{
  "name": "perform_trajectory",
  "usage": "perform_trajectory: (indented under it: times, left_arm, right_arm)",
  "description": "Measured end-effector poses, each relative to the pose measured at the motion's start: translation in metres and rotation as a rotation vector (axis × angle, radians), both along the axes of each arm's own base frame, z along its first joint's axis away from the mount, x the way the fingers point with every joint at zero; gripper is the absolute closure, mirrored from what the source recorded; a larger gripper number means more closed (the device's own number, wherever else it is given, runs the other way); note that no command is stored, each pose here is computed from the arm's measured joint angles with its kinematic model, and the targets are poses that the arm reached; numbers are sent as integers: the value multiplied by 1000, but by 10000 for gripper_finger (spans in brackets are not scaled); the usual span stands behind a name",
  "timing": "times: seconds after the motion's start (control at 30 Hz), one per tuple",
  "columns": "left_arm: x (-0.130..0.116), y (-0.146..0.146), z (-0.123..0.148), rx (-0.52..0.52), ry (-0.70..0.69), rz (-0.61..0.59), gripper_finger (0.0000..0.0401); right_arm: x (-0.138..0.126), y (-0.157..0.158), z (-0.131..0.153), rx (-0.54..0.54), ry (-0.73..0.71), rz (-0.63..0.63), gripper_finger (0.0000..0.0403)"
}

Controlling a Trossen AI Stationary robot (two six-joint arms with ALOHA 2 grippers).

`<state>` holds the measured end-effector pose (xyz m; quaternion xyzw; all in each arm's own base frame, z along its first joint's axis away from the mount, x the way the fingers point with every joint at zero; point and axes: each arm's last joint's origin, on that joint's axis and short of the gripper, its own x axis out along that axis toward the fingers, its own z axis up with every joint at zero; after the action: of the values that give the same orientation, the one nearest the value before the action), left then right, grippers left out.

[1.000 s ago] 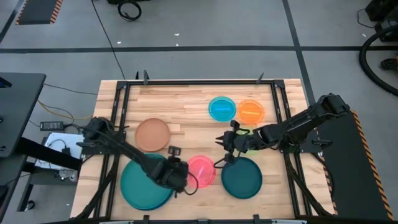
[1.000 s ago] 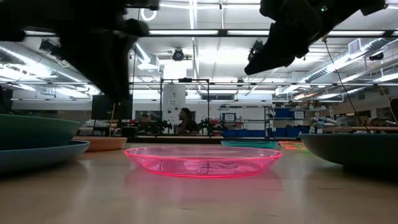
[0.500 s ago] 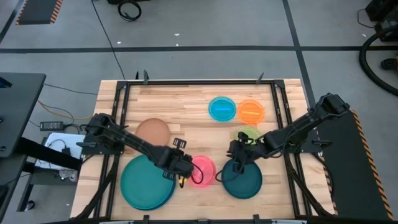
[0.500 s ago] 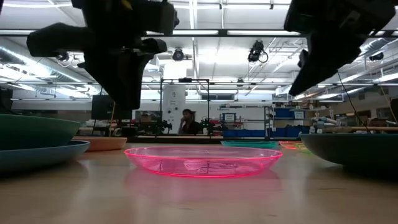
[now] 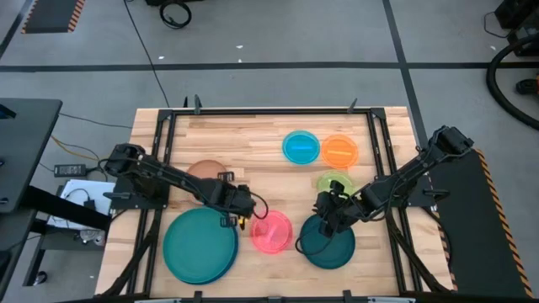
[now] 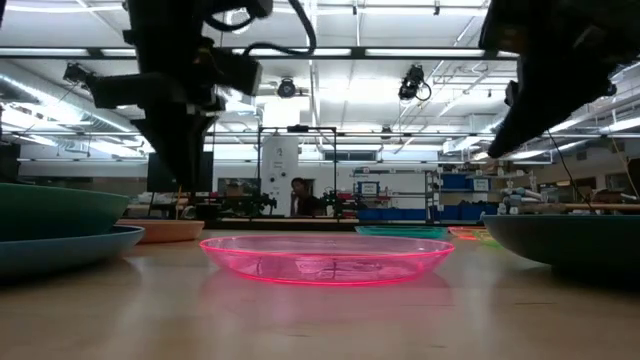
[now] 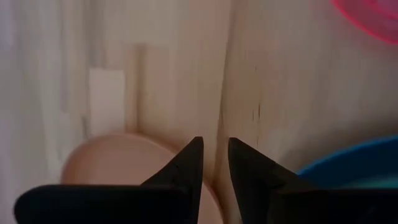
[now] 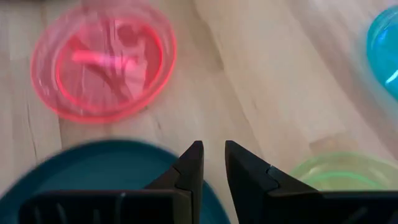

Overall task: Stack plastic plates
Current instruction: Stack the dark blue plate on top of the green plate

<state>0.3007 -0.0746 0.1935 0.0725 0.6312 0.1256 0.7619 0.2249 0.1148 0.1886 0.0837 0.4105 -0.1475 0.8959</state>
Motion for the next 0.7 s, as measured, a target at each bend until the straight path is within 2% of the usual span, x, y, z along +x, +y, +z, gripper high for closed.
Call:
perform_trajectory:
  times: [0.13,0.33,0.53,0.7]
  left_arm:
    - [7,1,-2,-49,-49,-5,317]
    - [27,-15,4,-77,-256,-183,291]
    - [49,-32,4,-43,-440,-385,263]
    - [65,-40,-5,-30,-481,-465,265]
  right_arm:
    - [-2,-3,-4,68,102,47,323]
    - [-9,-8,-9,169,261,94,300]
    - [-13,-13,-11,247,353,48,267]
    - [-19,-14,-13,326,444,-7,253]
